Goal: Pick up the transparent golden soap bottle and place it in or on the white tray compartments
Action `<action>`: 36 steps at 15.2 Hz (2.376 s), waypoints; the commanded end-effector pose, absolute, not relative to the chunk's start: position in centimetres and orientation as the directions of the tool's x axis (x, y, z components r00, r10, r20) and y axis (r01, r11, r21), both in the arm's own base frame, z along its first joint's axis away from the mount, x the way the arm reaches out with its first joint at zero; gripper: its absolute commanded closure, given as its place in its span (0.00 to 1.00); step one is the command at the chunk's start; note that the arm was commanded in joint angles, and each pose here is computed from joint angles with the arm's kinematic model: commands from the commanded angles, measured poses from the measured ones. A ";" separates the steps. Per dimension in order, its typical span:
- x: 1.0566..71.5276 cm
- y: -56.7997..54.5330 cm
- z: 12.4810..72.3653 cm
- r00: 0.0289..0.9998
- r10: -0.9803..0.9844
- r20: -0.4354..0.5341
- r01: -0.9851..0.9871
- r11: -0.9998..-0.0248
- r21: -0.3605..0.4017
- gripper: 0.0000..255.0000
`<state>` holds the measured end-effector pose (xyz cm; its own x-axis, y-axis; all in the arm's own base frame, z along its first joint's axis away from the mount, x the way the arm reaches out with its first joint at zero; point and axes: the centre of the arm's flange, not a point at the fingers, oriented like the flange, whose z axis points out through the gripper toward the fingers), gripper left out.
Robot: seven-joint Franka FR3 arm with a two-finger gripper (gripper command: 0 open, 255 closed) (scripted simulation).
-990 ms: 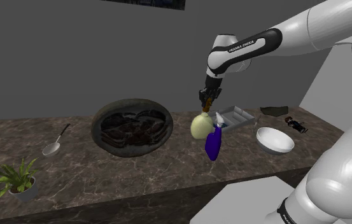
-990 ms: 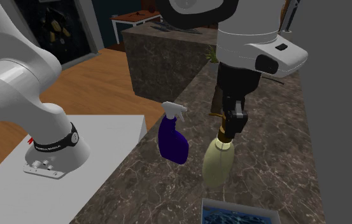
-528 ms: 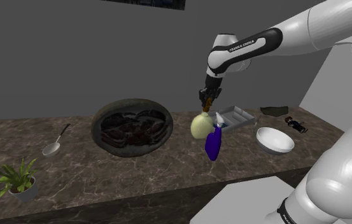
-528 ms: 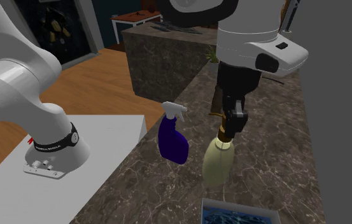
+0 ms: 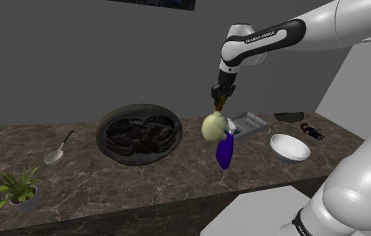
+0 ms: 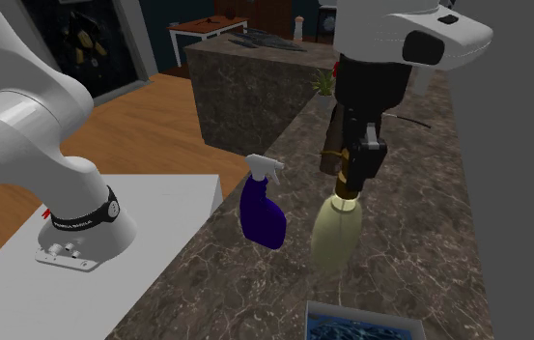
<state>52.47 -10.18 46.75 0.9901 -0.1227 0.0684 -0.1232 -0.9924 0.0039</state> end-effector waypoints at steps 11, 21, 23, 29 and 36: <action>52.5 -10.2 53.2 0.990 -0.123 0.069 -0.123 -0.992 0.004 1.00; 52.8 -18.9 57.8 0.990 -0.123 0.069 -0.123 -0.992 0.004 1.00; 52.9 -21.4 58.7 0.990 -0.123 0.069 -0.123 -0.992 0.004 1.00; 53.1 -28.8 61.3 0.990 -0.123 0.069 -0.123 -0.992 0.004 1.00; 53.4 -37.5 64.3 0.990 -0.123 0.069 -0.123 -0.992 0.004 1.00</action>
